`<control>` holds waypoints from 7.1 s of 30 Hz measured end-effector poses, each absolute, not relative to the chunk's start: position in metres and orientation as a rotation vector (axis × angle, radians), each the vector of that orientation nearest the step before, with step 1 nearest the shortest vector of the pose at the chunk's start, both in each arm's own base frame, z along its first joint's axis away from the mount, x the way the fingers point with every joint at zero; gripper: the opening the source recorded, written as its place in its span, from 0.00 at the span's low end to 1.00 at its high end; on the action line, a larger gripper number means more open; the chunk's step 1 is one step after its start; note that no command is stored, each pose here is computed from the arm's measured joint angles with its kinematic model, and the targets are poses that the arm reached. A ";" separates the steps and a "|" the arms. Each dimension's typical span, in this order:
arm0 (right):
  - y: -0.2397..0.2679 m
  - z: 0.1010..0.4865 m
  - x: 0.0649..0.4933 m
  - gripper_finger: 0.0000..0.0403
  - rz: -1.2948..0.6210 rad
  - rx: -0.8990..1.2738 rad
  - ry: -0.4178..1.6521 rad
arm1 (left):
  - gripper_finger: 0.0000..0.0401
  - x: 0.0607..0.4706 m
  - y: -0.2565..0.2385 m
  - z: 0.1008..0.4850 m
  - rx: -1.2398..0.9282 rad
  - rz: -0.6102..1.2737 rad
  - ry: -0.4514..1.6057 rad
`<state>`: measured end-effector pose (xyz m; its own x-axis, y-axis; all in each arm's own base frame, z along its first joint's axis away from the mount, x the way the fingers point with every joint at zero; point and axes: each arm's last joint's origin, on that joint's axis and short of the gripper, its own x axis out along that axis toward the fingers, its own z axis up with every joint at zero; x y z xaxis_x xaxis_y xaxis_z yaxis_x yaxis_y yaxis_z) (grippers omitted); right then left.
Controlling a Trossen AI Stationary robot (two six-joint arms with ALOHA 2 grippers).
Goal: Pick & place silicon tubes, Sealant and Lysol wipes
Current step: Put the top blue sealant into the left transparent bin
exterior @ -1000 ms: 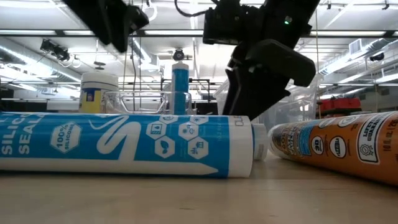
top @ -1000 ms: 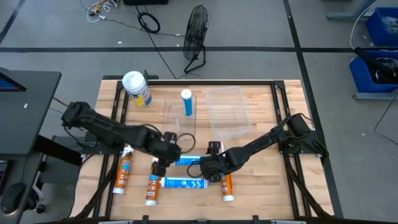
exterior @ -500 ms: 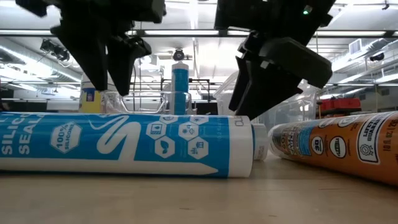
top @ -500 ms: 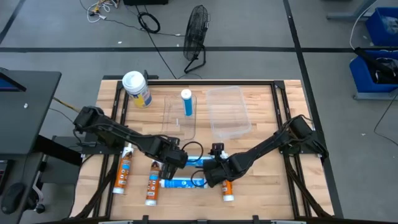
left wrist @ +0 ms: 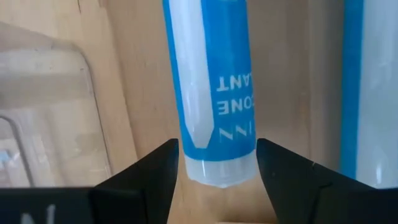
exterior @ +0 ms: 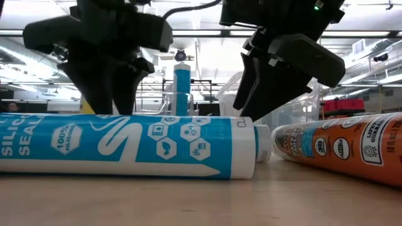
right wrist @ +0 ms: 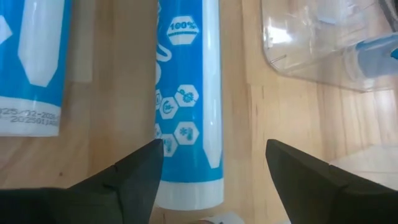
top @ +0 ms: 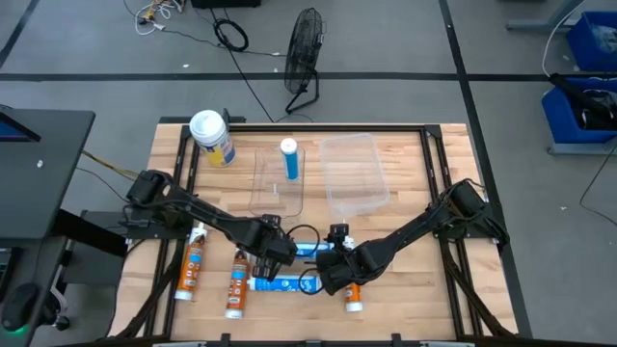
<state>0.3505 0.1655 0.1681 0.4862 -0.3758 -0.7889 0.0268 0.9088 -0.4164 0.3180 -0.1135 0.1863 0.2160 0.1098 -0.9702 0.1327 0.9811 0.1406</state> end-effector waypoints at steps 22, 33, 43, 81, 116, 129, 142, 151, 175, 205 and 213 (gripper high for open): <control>0.165 0.169 0.351 0.72 -0.271 -0.377 1.028 | 0.56 0.330 -0.119 0.157 0.187 -0.039 1.391; 0.165 0.176 0.349 0.72 -0.274 -0.410 1.009 | 0.67 0.330 -0.117 0.149 0.121 -0.093 1.439; 0.165 0.181 0.349 0.72 -0.291 -0.409 0.979 | 0.78 0.331 -0.118 0.153 0.092 -0.097 1.421; 0.167 0.180 0.350 0.72 -0.304 -0.378 0.958 | 0.55 0.342 -0.117 0.184 0.175 -0.121 1.522; 0.191 0.203 0.369 0.72 -0.359 -0.454 0.592 | 0.54 0.338 -0.099 0.280 0.302 -0.014 1.664; 0.159 0.198 0.385 0.72 -0.305 -0.335 0.673 | 0.54 0.340 -0.105 0.299 0.301 -0.060 1.595; 0.156 0.199 0.387 0.51 -0.290 -0.292 0.667 | 0.55 0.341 -0.105 0.299 0.287 -0.048 1.593; 0.161 0.200 0.385 0.51 -0.321 -0.344 0.650 | 0.66 0.336 -0.104 0.309 0.295 -0.051 1.557; 0.171 0.228 0.370 0.51 -0.524 -0.471 0.524 | 0.65 0.214 -0.101 0.507 0.355 0.028 0.501; 0.173 0.323 0.353 0.51 -0.386 -0.498 0.206 | 0.65 0.158 -0.088 0.556 0.350 -0.108 0.110; 0.186 0.322 0.347 0.51 -0.345 -0.486 0.192 | 0.61 0.161 -0.078 0.506 0.403 -0.070 -0.034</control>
<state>0.3469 0.1864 0.3217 0.9247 -0.3678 -0.0982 0.2776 0.8280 -0.4871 0.1613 -0.0776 0.5062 0.9970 -0.0750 0.0195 0.0613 0.9173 0.3934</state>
